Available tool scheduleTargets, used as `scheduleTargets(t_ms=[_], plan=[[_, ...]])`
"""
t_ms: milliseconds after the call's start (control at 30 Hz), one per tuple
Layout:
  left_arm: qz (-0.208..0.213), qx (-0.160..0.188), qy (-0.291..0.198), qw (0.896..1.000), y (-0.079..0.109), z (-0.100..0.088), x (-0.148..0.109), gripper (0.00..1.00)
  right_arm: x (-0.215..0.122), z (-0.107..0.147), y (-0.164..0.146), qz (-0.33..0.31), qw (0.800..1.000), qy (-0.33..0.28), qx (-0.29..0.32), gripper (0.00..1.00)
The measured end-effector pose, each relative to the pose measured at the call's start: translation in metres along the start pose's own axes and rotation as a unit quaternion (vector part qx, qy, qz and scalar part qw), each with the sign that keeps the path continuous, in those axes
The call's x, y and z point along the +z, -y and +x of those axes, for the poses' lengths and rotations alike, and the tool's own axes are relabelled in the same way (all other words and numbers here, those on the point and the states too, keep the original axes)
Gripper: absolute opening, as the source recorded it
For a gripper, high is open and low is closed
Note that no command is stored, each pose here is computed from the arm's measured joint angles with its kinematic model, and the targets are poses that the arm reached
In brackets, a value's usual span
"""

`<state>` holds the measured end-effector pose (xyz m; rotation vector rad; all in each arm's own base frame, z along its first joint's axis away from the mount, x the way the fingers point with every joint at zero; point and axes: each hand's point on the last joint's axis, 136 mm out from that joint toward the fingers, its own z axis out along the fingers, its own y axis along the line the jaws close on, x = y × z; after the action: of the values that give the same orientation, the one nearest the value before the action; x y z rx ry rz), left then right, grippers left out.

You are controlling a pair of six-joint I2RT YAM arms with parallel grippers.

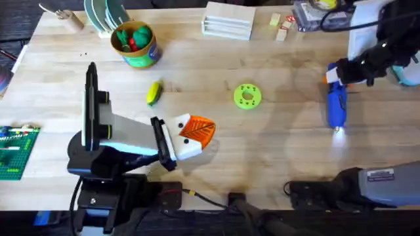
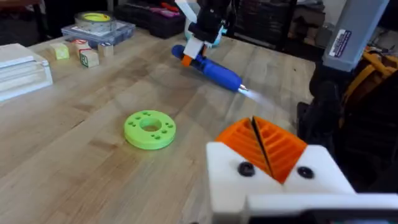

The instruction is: Pick up the gripper from the table and insert it into the empty holder that is missing its gripper. Then pick up a screw, insert it into the mounting hole, and use the screwdriver to tighten it. Finally, clean up the table by picking up the vegetable and placing it into the bucket.

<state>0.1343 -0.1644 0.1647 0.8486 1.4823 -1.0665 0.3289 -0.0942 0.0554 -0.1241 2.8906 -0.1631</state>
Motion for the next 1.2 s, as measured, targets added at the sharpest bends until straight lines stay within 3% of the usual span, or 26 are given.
scheduleTargets(t_ms=[167,300,500,733,900,933,1200], plan=[[0.0,0.0,0.0,1.0,0.0,0.0,0.0,0.004,-0.025,-0.034,0.01,0.015,0.998,0.06,0.005,0.025],[0.0,0.0,0.0,1.0,0.0,0.0,0.0,0.004,-0.079,-0.065,0.011,0.018,0.985,0.169,0.014,0.025],[0.0,0.0,0.0,1.0,0.0,0.0,0.0,0.004,-0.198,-0.09,-0.006,-0.008,0.935,0.353,0.027,0.025],[-0.002,0.0,0.0,1.0,-0.001,0.0,0.0,0.004,-0.283,-0.093,-0.079,-0.091,0.877,0.469,-0.044,0.025],[-0.004,0.0,0.0,1.0,-0.001,0.0,0.0,0.004,-0.328,-0.088,-0.132,-0.145,0.814,0.553,-0.1,0.025],[-0.005,0.0,0.001,1.0,-0.002,0.0,0.0,0.004,-0.341,-0.078,-0.16,-0.185,0.775,0.593,-0.113,0.025],[-0.007,0.001,0.001,1.0,-0.002,0.0,0.0,0.004,-0.365,-0.037,-0.26,-0.335,0.64,0.67,-0.172,0.025]])
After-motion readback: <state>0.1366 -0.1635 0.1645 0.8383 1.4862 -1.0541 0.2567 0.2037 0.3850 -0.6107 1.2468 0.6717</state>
